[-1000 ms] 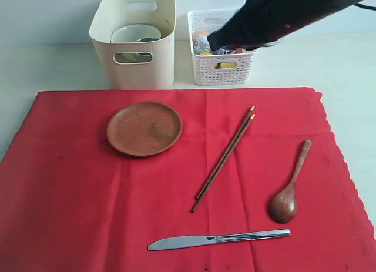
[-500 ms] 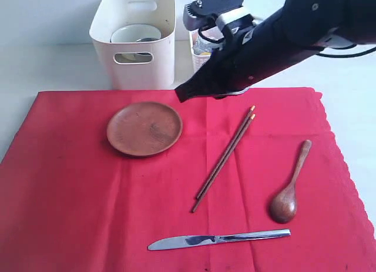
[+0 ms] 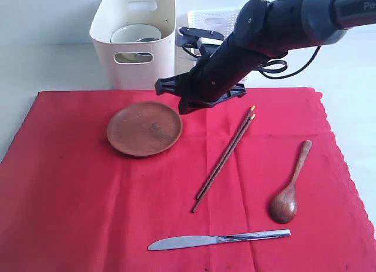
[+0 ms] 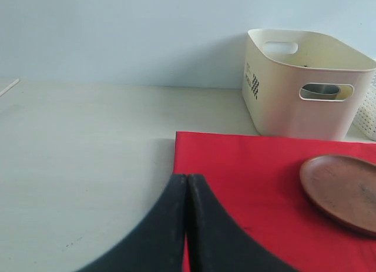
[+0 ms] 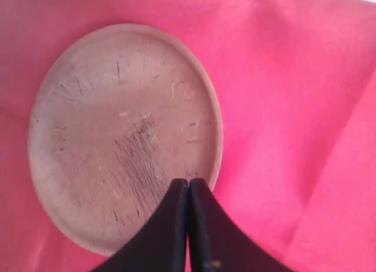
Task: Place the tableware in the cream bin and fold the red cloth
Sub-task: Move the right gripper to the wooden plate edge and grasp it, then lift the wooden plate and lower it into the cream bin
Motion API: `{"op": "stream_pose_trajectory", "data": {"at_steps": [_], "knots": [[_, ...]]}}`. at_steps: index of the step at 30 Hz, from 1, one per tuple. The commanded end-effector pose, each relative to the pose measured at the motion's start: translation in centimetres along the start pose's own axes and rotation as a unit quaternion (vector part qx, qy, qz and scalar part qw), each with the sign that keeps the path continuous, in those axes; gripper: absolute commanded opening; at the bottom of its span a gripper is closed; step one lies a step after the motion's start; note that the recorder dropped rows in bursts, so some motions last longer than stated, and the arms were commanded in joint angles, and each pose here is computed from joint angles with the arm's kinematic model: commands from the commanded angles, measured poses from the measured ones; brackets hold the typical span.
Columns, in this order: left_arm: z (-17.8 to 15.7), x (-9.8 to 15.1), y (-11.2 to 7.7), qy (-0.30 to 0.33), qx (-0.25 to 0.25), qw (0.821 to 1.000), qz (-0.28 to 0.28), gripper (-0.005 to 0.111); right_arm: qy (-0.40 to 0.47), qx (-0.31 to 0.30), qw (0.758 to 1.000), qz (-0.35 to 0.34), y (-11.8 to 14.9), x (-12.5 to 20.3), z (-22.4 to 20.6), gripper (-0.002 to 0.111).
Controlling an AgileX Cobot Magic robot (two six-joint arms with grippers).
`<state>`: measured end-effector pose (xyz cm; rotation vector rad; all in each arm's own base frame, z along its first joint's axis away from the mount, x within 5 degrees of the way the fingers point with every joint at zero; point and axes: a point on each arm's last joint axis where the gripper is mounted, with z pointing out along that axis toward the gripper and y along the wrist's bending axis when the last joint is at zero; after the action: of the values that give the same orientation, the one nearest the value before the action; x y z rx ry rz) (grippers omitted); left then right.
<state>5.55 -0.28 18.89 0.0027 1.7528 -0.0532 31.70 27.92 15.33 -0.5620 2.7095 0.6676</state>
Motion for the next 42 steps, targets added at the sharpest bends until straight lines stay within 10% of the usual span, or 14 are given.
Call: {"op": "stream_pose_trajectory", "data": {"at_steps": [1,11,18,25,42], "knots": [[-0.1,-0.1,0.0,-0.006,-0.001,1.000,-0.005,0.002,-0.005,-0.005,1.000,-0.002,0.3,-0.7,0.2,0.002],[-0.1,-0.1,0.0,-0.006,-0.001,1.000,-0.005,0.002,-0.036,0.031,0.999,-0.018,0.4,-0.6,2.3,0.058],[-0.1,-0.1,0.0,-0.006,-0.001,1.000,-0.005,0.002,-0.019,0.022,0.999,0.031,-0.6,-0.1,3.9,0.061],[-0.1,-0.1,0.0,-0.006,-0.001,1.000,-0.005,0.002,-0.001,0.009,1.000,0.010,-0.9,0.6,5.4,0.057],[-0.1,-0.1,0.0,-0.006,-0.001,1.000,-0.005,0.002,-0.005,-0.009,1.000,0.024,-0.6,0.5,5.3,0.000]]}}
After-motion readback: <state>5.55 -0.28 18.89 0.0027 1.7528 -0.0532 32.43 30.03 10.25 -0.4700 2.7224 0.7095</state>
